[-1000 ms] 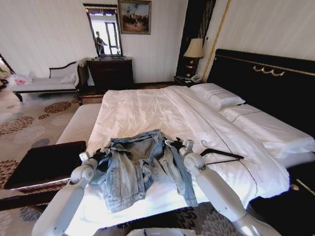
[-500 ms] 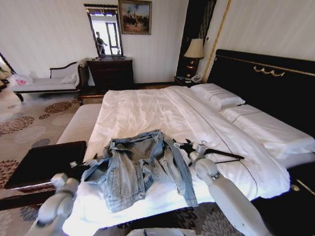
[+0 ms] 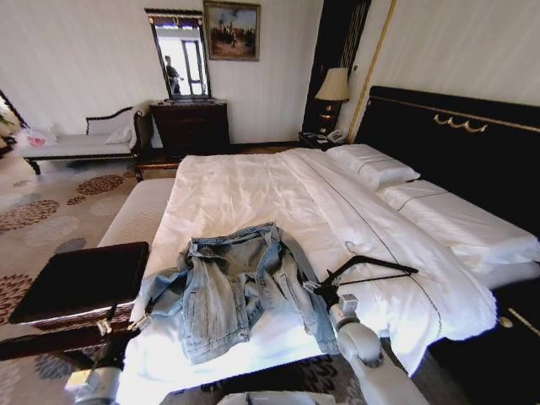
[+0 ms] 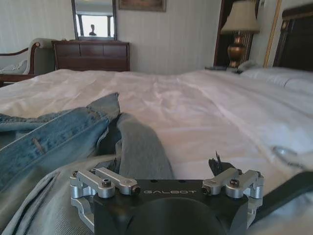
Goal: Pick up the clothes from the bed and hang them on the clothes hanger.
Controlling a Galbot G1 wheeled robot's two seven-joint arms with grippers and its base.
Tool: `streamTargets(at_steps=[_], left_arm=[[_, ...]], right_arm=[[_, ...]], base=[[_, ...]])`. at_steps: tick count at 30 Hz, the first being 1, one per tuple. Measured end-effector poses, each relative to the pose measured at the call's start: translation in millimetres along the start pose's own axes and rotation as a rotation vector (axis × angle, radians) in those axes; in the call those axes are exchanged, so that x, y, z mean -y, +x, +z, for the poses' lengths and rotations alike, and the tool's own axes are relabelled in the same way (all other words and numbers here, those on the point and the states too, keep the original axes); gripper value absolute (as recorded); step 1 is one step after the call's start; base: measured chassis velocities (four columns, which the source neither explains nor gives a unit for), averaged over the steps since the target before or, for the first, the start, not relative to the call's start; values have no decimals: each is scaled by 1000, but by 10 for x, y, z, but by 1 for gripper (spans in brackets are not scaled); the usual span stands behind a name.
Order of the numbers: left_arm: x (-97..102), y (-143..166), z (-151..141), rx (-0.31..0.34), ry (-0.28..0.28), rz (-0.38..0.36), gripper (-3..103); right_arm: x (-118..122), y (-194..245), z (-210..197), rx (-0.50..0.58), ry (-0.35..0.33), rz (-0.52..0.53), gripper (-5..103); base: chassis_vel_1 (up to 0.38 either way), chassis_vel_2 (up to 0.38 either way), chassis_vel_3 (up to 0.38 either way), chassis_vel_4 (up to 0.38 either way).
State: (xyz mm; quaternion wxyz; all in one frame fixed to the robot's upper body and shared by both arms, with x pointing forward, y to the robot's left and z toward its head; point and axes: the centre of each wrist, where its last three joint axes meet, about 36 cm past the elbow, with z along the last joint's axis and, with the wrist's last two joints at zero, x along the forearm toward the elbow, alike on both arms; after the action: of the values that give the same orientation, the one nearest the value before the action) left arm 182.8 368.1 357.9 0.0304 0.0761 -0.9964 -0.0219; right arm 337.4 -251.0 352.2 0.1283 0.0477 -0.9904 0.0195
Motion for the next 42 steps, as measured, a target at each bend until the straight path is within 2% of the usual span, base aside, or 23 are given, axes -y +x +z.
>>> streamTargets(at_steps=[2,5,11,18,21,30,39,42], left_arm=[[6,4,0,2,2,-1,100],[80,-2,-41,24,16,7,100],[231,48,-131,40,16,60,100],[270,151,-83,28,20,62,100],[288,183,-64,22,41,46,100],[303,198,-37,15,48,40,100],[360,195,-9,6,52,45,100],[364,210,16,-2,54,42,100]], right_arm=[[1,4,-4,7,6,1,100],[24,14,-62,70,66,15,100],[77,18,-95,86,92,18,100],[128,0,-90,82,100,22,100],[174,-24,-91,76,107,24,100],[218,-36,-100,67,99,30,100],[315,-41,-110,63,107,42,100],[335,-40,-126,52,92,39,100]], base=[[0,0,0,0],[0,0,0,0],[0,0,0,0],[-33,-30,39,31],[-130,-114,127,93],[-189,-172,190,181],[-40,-48,44,36],[-5,-44,57,36]])
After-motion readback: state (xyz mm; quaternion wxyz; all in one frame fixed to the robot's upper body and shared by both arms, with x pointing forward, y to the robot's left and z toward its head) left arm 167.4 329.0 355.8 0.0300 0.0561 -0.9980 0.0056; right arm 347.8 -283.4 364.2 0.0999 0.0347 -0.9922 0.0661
